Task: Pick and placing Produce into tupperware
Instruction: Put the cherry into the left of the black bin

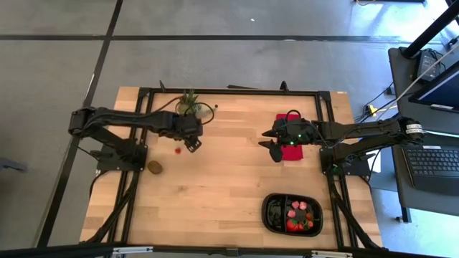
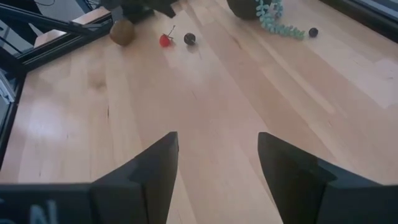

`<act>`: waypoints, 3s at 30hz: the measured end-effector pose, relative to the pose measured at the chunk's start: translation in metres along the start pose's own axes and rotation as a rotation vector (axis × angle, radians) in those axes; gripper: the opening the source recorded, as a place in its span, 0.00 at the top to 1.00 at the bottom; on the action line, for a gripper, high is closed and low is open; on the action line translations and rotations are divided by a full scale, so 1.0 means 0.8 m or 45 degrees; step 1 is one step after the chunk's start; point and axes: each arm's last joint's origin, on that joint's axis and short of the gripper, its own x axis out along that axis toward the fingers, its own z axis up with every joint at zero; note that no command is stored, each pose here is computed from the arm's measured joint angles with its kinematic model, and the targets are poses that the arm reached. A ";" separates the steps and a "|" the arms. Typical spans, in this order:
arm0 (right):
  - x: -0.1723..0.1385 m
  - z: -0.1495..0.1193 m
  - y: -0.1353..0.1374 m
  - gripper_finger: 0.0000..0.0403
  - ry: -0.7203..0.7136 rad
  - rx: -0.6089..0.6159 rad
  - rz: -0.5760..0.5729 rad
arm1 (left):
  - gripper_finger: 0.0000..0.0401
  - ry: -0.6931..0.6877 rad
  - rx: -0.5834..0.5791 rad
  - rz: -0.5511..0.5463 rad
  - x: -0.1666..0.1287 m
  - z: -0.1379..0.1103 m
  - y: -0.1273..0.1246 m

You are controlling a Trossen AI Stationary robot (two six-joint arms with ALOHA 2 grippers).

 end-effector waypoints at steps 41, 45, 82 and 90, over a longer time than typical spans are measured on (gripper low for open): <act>0.008 -0.007 -0.001 0.45 0.063 -0.005 -0.024 | 0.34 0.509 0.131 -0.057 0.125 0.016 -0.002; 0.008 -0.007 -0.001 0.45 0.063 -0.005 -0.024 | 0.34 0.510 0.131 -0.056 0.126 0.015 -0.002; 0.008 -0.007 -0.001 0.45 0.064 0.029 -0.024 | 0.72 0.542 0.111 -0.099 0.126 0.013 -0.005; 0.008 -0.007 -0.001 0.45 0.064 0.029 -0.024 | 0.77 0.542 0.112 -0.100 0.126 0.013 -0.005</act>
